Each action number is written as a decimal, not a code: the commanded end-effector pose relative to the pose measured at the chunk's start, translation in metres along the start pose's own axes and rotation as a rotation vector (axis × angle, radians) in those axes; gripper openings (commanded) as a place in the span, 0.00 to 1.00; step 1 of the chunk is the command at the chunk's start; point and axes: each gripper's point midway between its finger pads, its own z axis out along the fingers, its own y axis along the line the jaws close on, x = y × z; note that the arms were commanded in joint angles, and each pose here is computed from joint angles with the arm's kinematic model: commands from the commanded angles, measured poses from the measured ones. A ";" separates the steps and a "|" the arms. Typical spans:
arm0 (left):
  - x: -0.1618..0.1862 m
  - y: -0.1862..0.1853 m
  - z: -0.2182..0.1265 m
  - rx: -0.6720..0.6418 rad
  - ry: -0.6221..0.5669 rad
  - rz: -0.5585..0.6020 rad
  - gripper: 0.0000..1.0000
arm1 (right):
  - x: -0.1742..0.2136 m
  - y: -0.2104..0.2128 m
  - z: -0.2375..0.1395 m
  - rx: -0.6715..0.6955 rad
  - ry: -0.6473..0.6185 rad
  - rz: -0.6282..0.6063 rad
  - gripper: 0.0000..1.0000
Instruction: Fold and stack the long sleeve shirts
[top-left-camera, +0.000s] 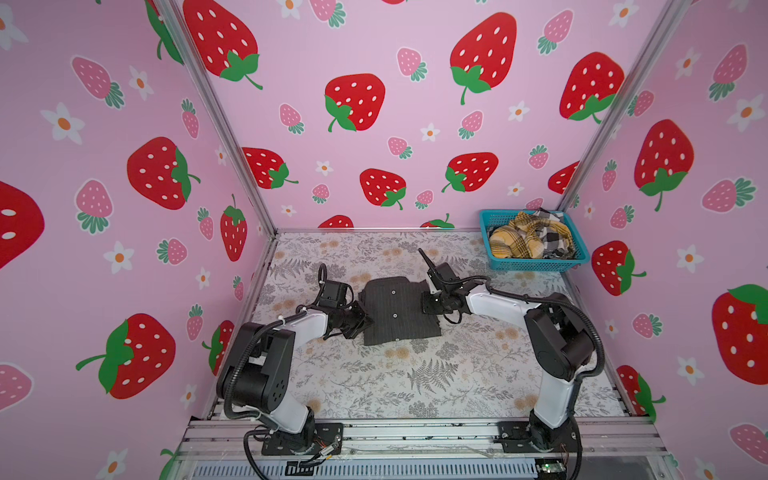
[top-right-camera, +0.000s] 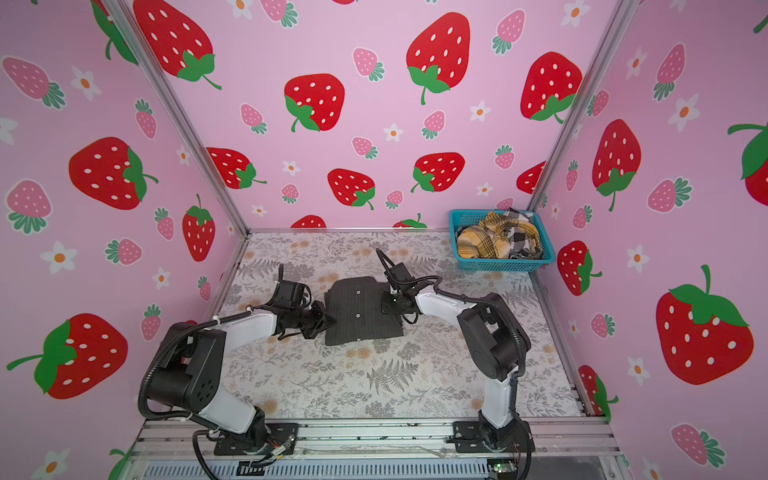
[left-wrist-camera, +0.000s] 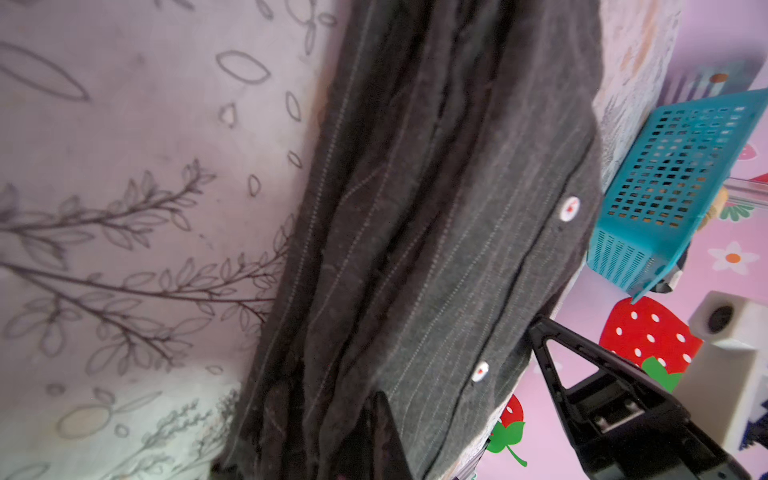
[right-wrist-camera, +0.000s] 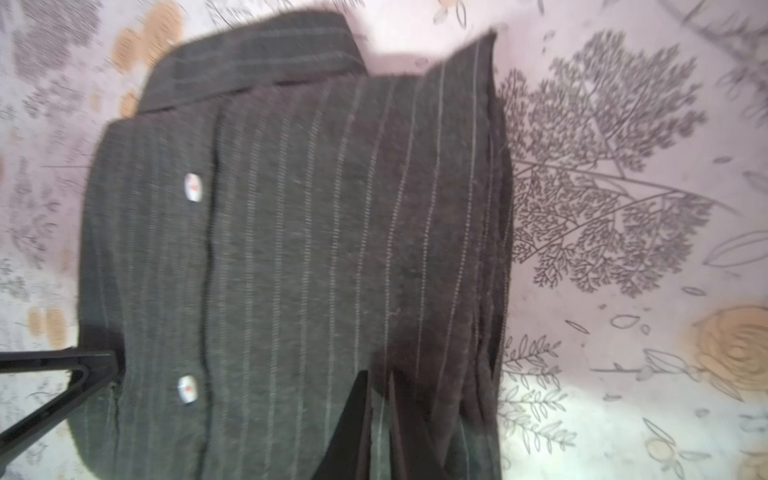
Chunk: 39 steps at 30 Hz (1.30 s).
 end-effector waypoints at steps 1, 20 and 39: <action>-0.007 0.015 0.006 -0.045 -0.013 -0.004 0.00 | 0.011 -0.018 0.018 0.033 0.031 0.012 0.13; 0.040 0.045 -0.023 -0.030 0.092 -0.025 0.00 | 0.061 0.029 -0.019 -0.132 0.097 0.035 0.14; 0.037 -0.044 -0.139 0.079 -0.095 0.334 0.50 | 0.021 0.030 -0.083 -0.060 -0.084 -0.007 0.20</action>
